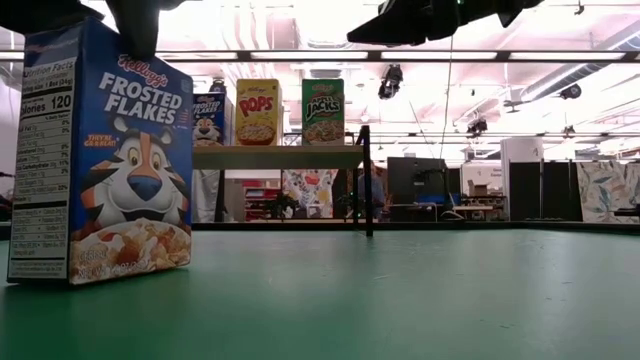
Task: Stack cereal on shelf
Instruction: Put the blue cereal box on the shelf aligned with the other blue cereal box
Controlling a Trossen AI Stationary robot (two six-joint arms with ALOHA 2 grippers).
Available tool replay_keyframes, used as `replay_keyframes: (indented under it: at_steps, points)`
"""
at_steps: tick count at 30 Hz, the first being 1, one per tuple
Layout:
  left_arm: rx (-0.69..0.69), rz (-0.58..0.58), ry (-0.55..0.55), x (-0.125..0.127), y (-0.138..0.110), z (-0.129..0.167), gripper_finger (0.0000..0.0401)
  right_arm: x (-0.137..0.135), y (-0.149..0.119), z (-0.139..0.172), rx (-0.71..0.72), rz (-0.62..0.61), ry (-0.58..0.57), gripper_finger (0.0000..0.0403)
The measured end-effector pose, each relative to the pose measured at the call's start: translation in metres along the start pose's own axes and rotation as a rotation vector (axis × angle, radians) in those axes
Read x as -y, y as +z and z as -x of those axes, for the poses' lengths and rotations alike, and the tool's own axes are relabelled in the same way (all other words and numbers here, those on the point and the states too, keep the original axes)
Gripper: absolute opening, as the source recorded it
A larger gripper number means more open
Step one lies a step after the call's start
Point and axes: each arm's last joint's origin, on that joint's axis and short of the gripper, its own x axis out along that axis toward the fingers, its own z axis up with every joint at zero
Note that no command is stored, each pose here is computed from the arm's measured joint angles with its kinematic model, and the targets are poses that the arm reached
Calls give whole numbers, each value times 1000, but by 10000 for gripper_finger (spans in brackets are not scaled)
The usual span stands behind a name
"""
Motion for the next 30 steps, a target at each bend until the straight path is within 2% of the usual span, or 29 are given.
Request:
replay_keyframes:
  at_steps: [7, 18, 25, 30]
  points:
    - [0, -21, 0, 0, -1, -1, 225, 0, 0, 0, 0, 0, 0, 9]
    - [-1, -24, -5, 1, -1, -1, 166, 0, -1, 0, -8, -2, 4, 9]
    - [0, -34, -6, 1, -1, 0, 157, -1, -1, 0, -14, -2, 7, 9]
    - [7, -83, -8, 1, -1, 0, 157, -1, -1, 0, -14, -2, 7, 9]
